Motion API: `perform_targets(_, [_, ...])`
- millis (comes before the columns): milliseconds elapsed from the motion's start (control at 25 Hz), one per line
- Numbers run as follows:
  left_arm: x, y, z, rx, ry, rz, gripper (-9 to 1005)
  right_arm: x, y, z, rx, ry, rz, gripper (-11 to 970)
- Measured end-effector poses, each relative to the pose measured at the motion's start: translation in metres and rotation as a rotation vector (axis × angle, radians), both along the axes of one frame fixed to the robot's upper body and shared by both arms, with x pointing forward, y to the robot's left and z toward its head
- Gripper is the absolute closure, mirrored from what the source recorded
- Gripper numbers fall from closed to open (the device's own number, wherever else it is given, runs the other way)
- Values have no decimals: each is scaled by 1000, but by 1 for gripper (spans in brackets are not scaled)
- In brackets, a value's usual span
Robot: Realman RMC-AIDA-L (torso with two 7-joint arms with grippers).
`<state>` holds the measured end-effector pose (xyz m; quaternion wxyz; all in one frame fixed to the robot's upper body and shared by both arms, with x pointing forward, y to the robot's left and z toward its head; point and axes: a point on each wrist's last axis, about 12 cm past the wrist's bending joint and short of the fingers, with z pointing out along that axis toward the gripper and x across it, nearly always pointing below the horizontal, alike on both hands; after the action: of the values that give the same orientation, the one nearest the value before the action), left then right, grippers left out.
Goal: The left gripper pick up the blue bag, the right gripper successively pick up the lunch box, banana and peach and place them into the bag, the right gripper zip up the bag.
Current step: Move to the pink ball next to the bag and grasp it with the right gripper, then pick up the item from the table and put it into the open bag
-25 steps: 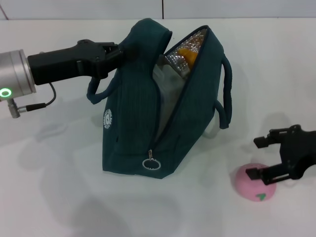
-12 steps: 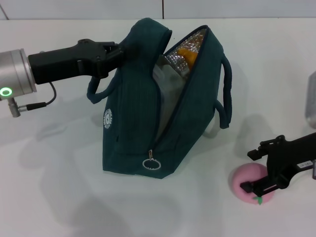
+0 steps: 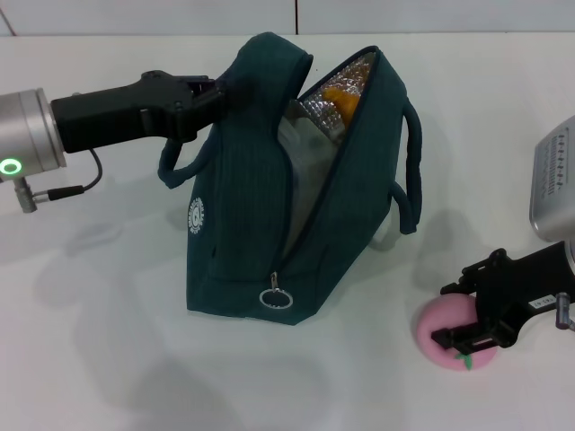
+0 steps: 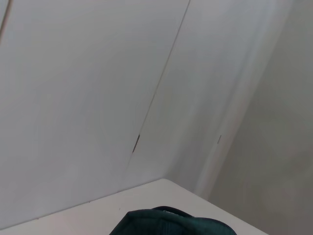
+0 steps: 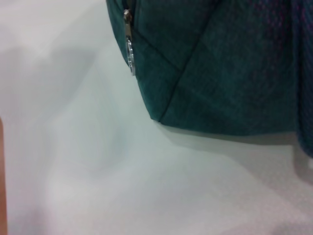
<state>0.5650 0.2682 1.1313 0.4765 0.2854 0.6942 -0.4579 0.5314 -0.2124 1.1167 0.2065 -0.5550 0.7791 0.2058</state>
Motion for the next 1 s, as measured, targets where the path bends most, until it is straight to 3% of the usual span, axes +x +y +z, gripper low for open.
perform_targets(280, [-1,0,-1,-1,1,1,888,3,-6,8,59,-15,-20,324])
perform_targets(480, [-1,0,-1,-4,3,4,886,8,-33,24,213,-70,-118,550])
perform_targets(800, [-2,2,-2,-10,4,12,883,4,-81,48,463,-165,-265,637])
perform_targets(840, [-2,2,-2,-10,4,13,882,2,-92,54,542,-213,-297,645])
perform_targets(1000, [-2,2,-2,-12,1,14,880,-2,-101,58,692,-292,-277,671])
